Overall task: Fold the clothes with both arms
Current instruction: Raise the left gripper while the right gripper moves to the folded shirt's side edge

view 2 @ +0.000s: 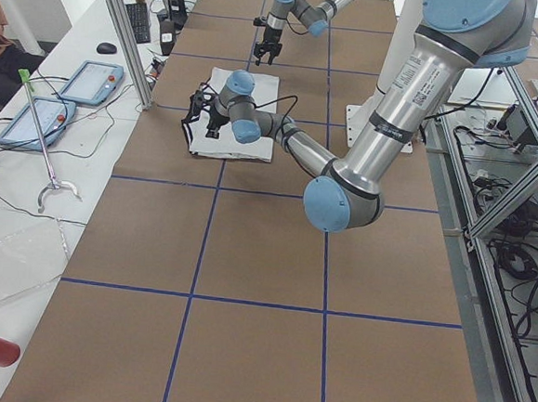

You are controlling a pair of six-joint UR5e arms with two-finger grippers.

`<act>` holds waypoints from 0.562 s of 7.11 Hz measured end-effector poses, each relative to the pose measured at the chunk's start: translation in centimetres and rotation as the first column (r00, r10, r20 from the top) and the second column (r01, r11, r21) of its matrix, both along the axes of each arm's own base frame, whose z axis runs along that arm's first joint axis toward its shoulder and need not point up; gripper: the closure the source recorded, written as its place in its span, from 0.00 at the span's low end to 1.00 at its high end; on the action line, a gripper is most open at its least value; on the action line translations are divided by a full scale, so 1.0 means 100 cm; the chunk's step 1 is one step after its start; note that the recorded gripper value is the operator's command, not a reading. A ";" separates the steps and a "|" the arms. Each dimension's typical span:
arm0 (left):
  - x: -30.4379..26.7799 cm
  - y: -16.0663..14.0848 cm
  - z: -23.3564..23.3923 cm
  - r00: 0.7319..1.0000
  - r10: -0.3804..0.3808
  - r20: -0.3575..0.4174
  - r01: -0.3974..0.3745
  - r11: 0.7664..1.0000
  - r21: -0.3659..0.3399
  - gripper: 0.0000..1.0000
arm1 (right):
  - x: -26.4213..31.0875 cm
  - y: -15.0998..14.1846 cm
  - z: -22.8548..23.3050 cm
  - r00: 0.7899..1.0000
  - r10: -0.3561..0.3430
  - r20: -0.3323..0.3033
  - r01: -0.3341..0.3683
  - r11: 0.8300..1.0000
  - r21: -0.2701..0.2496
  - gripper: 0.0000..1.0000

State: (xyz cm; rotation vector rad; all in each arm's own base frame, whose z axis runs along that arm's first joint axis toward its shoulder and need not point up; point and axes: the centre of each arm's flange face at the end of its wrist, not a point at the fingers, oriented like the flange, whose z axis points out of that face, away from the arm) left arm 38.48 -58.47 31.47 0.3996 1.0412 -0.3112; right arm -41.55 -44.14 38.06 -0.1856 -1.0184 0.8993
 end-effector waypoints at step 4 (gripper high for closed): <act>-0.001 0.000 0.000 1.000 -0.002 0.000 0.002 1.000 0.000 0.58 | -0.022 0.029 0.021 0.999 0.020 -0.026 -0.020 1.000 -0.020 0.27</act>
